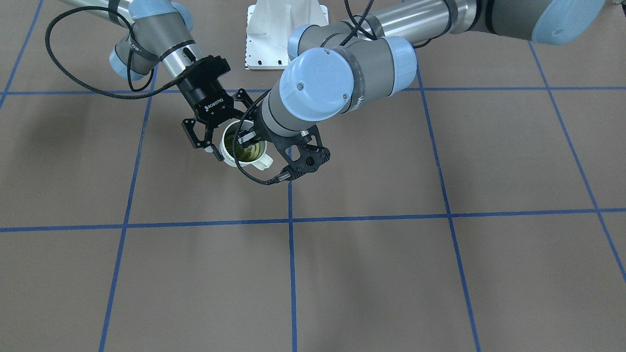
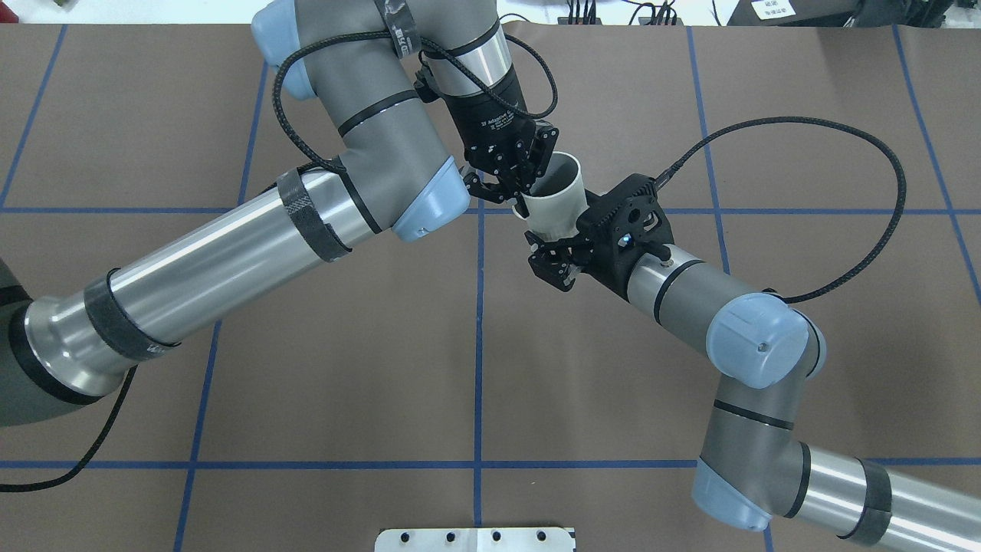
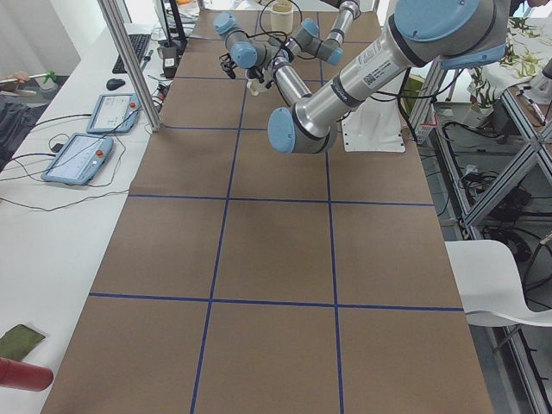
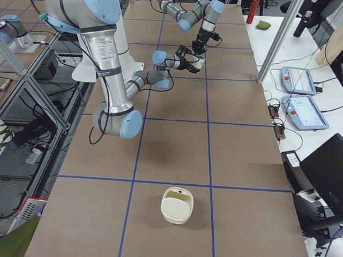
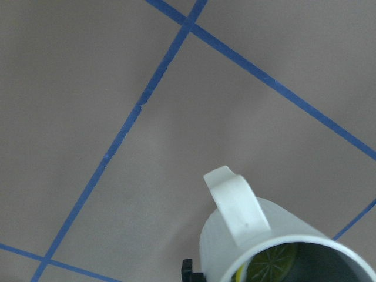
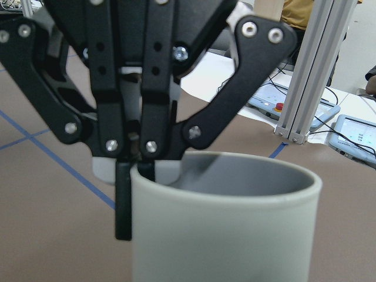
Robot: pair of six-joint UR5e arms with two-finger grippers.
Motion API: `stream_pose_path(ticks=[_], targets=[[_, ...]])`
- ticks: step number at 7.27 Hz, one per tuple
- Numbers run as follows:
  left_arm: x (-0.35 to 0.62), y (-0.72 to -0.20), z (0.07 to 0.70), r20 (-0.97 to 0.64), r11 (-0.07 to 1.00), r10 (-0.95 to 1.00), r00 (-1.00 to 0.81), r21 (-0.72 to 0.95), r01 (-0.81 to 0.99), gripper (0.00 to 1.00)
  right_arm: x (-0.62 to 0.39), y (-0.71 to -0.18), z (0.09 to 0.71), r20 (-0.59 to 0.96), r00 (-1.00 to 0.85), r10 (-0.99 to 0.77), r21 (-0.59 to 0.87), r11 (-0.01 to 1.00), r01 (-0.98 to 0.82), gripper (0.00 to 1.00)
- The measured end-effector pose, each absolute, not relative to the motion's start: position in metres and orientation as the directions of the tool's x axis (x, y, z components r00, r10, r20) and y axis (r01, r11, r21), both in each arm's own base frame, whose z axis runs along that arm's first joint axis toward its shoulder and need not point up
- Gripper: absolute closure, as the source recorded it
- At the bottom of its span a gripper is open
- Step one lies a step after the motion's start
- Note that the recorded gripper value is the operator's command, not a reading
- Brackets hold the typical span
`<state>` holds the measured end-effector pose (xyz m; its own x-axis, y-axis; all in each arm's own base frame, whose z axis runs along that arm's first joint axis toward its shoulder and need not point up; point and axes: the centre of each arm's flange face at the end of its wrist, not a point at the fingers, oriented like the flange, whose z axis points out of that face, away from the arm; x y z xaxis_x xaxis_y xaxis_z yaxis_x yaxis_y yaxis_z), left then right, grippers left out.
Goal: Left arm hands cup to right arm to dump lemon
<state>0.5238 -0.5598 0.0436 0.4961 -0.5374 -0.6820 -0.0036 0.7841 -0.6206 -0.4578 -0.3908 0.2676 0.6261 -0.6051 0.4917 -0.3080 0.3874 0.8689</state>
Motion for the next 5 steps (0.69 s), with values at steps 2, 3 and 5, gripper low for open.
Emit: stream_pose_path(ticks=[2, 3, 5], targets=[[0.5261, -0.5579, 0.0436, -0.684, 0.785, -0.535, 0.497, -0.619, -0.008, 1.00, -0.4579, -0.3907, 0.2670, 0.493, 0.625, -0.605, 0.869, 0.387, -0.310, 0.00], [0.5276, -0.5567, 0.0437, -0.684, 0.785, -0.533, 0.498, -0.619, -0.010, 1.00, -0.4581, -0.3904, 0.2667, 0.494, 0.624, -0.606, 0.868, 0.387, -0.311, 0.00], [0.5297, -0.5548, 0.0437, -0.685, 0.786, -0.531, 0.500, -0.619, -0.013, 1.00, -0.4583, -0.3902, 0.2666, 0.495, 0.623, -0.605, 0.867, 0.389, -0.312, 0.27]])
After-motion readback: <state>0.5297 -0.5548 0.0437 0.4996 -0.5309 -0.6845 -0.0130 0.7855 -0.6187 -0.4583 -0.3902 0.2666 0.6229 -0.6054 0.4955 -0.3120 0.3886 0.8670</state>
